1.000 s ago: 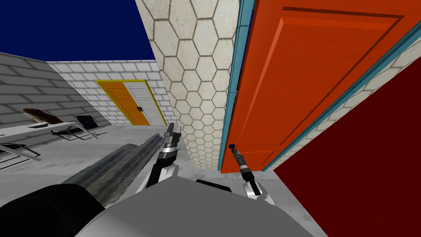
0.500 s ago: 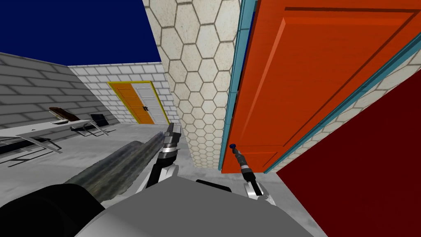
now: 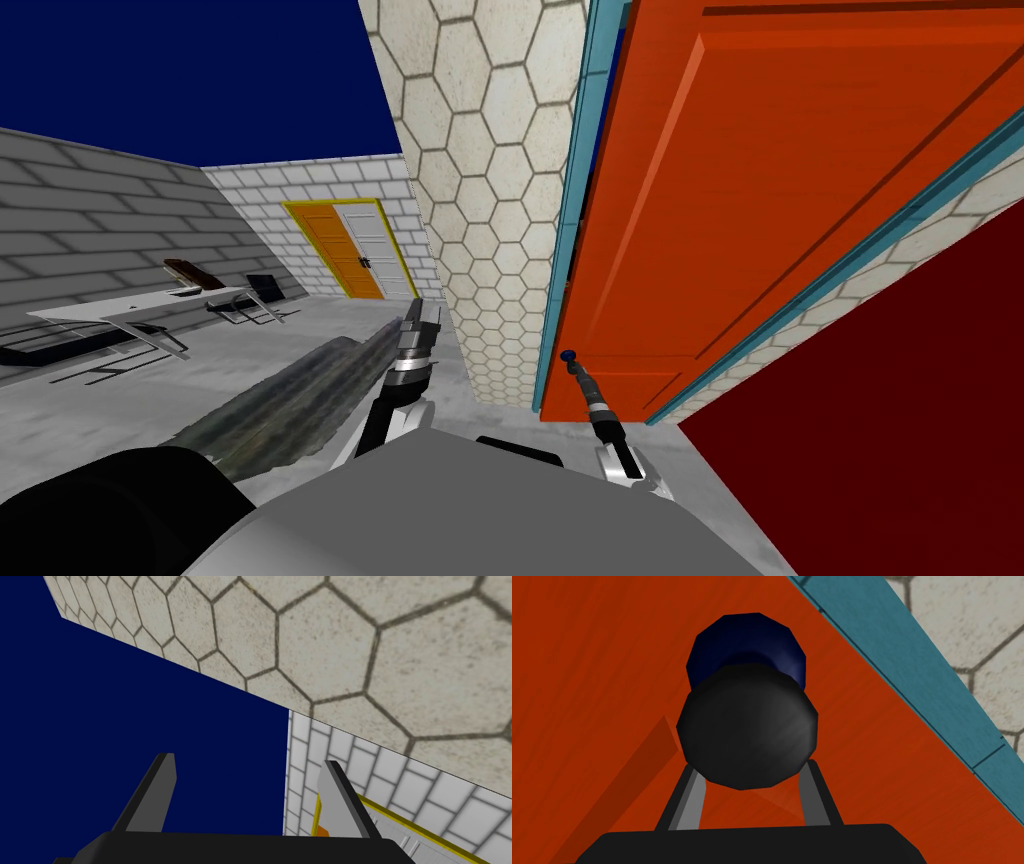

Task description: Pull the door open

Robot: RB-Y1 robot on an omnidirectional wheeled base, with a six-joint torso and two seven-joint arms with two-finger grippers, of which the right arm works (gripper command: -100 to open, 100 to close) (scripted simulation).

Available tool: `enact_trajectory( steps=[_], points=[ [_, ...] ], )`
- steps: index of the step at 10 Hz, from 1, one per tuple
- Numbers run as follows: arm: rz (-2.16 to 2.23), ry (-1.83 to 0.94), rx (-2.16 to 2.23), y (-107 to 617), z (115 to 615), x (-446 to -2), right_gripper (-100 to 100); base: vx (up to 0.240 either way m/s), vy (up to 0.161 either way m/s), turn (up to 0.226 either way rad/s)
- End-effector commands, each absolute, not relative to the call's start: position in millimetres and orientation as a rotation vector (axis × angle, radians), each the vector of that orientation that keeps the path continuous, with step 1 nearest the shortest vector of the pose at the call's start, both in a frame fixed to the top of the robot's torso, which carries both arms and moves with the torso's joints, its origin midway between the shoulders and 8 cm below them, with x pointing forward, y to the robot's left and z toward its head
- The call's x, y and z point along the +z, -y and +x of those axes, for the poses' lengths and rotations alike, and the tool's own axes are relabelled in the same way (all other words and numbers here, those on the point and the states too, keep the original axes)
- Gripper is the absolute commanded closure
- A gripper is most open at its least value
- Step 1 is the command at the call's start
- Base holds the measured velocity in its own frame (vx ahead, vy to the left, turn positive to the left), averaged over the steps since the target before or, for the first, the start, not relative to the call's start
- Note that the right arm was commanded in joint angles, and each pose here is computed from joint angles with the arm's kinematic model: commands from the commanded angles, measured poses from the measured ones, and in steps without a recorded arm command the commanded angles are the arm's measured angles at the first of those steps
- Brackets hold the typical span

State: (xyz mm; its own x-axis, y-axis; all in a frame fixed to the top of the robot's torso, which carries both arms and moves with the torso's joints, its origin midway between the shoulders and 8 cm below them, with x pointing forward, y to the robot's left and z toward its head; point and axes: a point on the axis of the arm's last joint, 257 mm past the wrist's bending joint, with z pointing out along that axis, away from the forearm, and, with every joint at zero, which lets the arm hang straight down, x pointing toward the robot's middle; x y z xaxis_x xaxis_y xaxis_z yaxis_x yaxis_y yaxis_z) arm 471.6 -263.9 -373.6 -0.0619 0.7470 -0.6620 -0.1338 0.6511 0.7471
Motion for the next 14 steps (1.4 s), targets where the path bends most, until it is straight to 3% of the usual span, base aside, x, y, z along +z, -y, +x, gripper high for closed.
enact_trajectory(
  steps=[1,14],
  points=[
    [0.573,-1.476,0.833,245,468,-382,100,-0.022,-0.017,0.046],
    [0.802,-1.388,0.984,266,467,-381,100,-0.023,-0.009,0.045]
  ],
)
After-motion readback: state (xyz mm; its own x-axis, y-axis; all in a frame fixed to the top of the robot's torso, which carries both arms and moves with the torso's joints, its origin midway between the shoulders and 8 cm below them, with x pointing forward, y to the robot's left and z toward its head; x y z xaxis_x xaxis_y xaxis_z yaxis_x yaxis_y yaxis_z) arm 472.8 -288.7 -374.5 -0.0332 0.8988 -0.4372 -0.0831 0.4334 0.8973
